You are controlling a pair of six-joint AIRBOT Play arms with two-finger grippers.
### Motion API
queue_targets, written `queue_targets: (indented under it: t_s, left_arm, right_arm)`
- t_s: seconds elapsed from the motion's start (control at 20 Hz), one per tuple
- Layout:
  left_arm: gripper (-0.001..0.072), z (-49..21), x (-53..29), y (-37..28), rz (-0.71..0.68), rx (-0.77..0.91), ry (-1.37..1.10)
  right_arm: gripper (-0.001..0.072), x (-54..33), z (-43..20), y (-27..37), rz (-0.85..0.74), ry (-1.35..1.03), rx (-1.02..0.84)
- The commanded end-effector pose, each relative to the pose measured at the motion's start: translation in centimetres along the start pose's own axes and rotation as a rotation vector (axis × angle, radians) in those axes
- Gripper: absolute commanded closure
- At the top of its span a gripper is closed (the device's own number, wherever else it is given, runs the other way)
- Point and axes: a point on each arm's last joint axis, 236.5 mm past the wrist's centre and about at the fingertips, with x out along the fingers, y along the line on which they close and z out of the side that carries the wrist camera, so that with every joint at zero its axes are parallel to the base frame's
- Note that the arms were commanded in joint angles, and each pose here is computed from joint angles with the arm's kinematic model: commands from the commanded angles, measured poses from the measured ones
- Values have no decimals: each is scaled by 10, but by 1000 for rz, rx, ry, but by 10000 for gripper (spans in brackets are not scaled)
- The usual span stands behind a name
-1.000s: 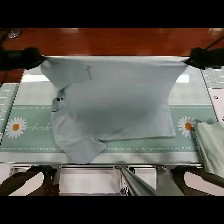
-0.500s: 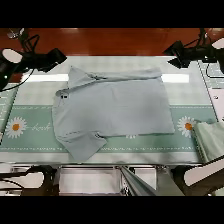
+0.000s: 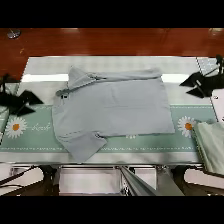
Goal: Fold the shirts.
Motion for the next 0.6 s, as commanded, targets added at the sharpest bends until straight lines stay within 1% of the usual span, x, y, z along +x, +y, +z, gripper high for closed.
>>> queue_targets:
  t_s: [0.0,0.1,0.2,0.35,0.55]
  left_arm:
    - [9,-86,24,40,-59,-181,63]
    - [9,-105,40,33,-164,-264,34]
    - [9,-111,54,17,-243,-325,18]
    - [9,-132,75,11,-243,-326,75]
    - [9,-127,89,-2,-211,-226,56]
  right_arm:
    - [84,19,-84,-7,67,-26,7]
    - [84,27,-119,-11,73,-16,19]
    - [84,32,-140,-14,74,-4,32]
    - [84,35,-153,-11,97,13,49]
    - [84,34,-147,-1,138,-11,73]
